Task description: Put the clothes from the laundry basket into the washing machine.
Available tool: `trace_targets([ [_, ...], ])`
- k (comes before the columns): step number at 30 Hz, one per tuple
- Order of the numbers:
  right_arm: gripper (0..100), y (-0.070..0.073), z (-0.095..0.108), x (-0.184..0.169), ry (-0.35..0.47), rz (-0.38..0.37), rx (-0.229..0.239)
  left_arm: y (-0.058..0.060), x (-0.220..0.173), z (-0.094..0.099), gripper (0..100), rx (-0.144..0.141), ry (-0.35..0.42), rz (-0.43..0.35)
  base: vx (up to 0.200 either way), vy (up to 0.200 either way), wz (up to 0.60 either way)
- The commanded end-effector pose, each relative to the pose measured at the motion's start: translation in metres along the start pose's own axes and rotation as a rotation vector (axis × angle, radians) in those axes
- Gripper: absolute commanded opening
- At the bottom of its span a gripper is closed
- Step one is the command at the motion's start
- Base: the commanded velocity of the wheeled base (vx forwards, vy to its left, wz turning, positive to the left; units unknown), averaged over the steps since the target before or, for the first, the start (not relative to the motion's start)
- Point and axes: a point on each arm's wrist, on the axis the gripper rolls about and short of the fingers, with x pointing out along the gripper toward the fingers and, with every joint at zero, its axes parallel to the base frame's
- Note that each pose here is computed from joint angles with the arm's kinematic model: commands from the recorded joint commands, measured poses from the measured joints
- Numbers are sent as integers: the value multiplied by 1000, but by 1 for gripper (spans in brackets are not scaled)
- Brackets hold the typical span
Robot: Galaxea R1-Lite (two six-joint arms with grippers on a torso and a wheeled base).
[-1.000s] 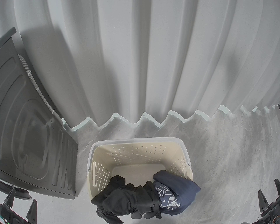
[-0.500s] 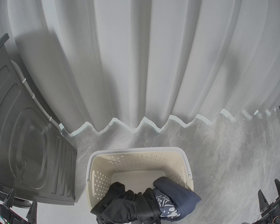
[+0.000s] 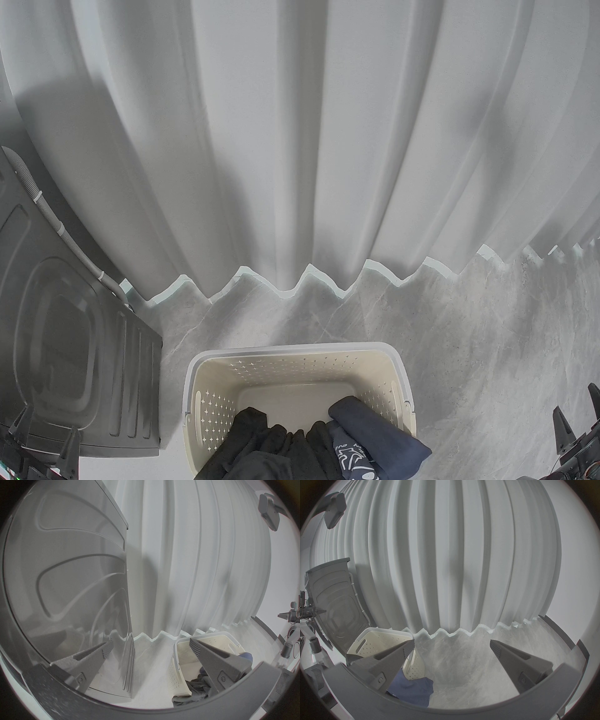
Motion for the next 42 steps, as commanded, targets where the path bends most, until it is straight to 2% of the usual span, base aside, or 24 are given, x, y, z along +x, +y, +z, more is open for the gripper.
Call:
trace_targets([
  [1, 100, 0, -5, 1, 13, 1, 0, 0, 0, -4, 100, 0, 4, 1, 200, 0, 0],
  [3, 100, 0, -5, 1, 13, 1, 0, 0, 0, -4, 100, 0, 4, 1, 200, 0, 0],
  [16, 100, 0, -5, 1, 13, 1, 0, 0, 0, -4, 100, -2, 4, 1, 0, 0, 0],
  [22, 100, 0, -5, 1, 13, 1, 0, 0, 0, -4, 100, -2, 4, 1, 200, 0, 0],
  [42, 100, 0, -5, 1, 13, 1, 0, 0, 0, -4, 100, -2, 4, 1, 0, 0, 0],
])
